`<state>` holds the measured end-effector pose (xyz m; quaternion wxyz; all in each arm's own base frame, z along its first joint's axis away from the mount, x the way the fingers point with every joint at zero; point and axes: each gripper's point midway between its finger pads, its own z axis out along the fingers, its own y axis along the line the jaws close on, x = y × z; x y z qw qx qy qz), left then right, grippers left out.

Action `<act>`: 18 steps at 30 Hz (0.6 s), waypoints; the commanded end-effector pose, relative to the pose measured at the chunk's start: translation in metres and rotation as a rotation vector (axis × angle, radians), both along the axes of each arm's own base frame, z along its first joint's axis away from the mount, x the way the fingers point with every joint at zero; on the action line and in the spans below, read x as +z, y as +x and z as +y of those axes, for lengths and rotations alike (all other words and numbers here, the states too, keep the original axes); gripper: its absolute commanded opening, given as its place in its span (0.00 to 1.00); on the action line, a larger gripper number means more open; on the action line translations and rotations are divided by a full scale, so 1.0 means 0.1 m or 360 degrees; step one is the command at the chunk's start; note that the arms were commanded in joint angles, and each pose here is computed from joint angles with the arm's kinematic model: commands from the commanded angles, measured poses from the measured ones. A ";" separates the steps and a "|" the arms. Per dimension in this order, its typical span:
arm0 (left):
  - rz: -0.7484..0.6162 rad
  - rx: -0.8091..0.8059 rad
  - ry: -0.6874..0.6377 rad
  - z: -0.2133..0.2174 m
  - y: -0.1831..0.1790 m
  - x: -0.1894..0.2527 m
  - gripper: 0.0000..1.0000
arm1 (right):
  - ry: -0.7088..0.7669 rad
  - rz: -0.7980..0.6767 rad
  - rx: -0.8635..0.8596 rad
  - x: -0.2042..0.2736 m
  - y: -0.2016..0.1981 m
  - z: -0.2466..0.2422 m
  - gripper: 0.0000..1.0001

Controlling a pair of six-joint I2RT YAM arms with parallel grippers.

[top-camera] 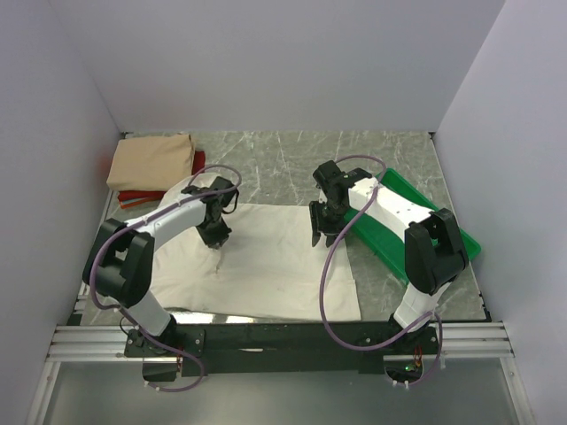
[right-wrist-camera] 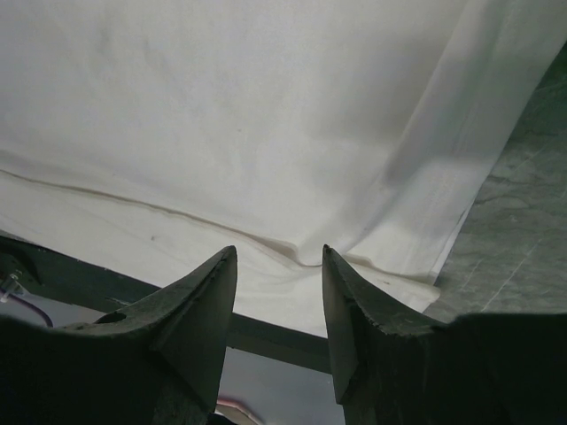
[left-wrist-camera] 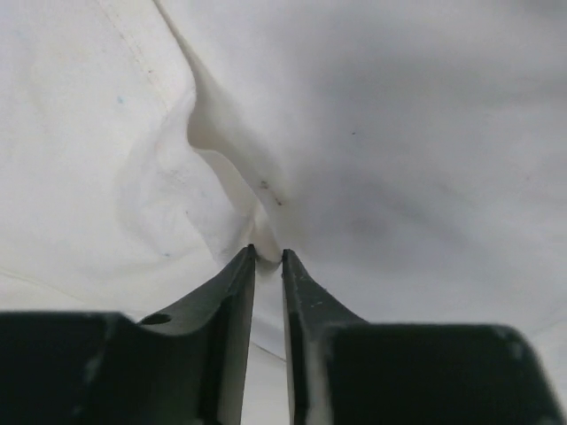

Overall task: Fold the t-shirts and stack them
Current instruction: Fold the tshirt

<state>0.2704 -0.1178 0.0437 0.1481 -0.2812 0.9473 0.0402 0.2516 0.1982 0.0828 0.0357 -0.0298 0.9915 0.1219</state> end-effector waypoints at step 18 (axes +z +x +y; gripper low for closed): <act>-0.0234 0.0500 -0.0253 0.93 -0.09 0.72 0.73 | -0.0022 -0.0071 0.0051 0.02 0.09 -0.04 0.50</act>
